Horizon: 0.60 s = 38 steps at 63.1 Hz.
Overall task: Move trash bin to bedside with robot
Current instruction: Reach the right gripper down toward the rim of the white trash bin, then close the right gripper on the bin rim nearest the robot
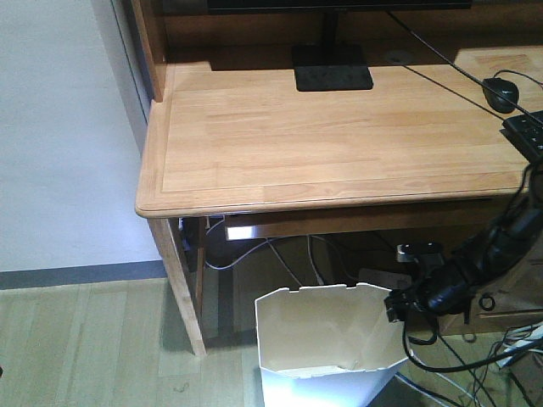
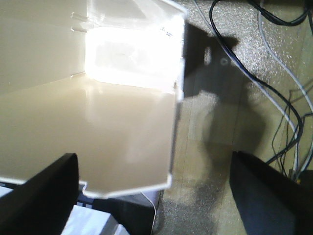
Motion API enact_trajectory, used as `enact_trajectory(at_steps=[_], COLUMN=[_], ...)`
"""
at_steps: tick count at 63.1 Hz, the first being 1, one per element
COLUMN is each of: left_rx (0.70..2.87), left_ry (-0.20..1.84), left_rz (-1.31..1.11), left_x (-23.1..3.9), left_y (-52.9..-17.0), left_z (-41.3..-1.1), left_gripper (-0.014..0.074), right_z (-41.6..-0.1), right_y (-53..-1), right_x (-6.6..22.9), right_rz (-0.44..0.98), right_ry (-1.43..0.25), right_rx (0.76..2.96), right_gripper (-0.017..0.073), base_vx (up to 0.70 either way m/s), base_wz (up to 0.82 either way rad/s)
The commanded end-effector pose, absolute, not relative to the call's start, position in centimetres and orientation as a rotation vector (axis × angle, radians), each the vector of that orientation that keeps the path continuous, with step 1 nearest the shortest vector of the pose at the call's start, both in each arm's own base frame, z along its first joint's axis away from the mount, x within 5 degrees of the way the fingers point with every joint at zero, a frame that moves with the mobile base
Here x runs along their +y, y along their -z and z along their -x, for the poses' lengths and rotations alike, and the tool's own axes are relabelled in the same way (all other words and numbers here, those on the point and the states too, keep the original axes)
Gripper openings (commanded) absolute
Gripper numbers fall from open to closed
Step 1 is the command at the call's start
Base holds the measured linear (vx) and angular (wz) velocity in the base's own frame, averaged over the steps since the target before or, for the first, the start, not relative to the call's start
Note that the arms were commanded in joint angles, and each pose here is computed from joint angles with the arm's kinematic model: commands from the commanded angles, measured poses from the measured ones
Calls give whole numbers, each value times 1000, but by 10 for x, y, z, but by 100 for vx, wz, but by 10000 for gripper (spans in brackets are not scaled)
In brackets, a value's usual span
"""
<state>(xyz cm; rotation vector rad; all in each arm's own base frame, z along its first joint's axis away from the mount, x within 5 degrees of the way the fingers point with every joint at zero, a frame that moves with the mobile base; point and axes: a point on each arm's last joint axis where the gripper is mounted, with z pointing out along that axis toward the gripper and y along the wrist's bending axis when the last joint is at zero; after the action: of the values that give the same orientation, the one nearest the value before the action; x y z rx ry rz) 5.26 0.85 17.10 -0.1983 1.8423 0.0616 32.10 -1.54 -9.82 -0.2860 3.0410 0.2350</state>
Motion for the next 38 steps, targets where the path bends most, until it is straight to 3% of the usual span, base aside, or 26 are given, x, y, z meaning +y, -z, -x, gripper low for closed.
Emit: enact_trajectory(at_steps=[1, 9, 38], left_rx=[1766, 1766, 1766], left_ry=[-54, -54, -54], left_rz=[191, 191, 191], left_x=[8, 8, 8], left_y=[-176, -176, -176], left_z=[-53, -53, -53], left_gripper=[-6, -6, -6], right_z=[-339, -344, -356], right_y=[91, 101, 149], right_x=[-13, -17, -14], right_rz=[308, 223, 261], right_ry=[-190, -158, -231], right_rx=[2982, 2986, 2999], right_gripper=[597, 594, 594], base_vx=[0, 0, 0], base_wz=[0, 0, 0])
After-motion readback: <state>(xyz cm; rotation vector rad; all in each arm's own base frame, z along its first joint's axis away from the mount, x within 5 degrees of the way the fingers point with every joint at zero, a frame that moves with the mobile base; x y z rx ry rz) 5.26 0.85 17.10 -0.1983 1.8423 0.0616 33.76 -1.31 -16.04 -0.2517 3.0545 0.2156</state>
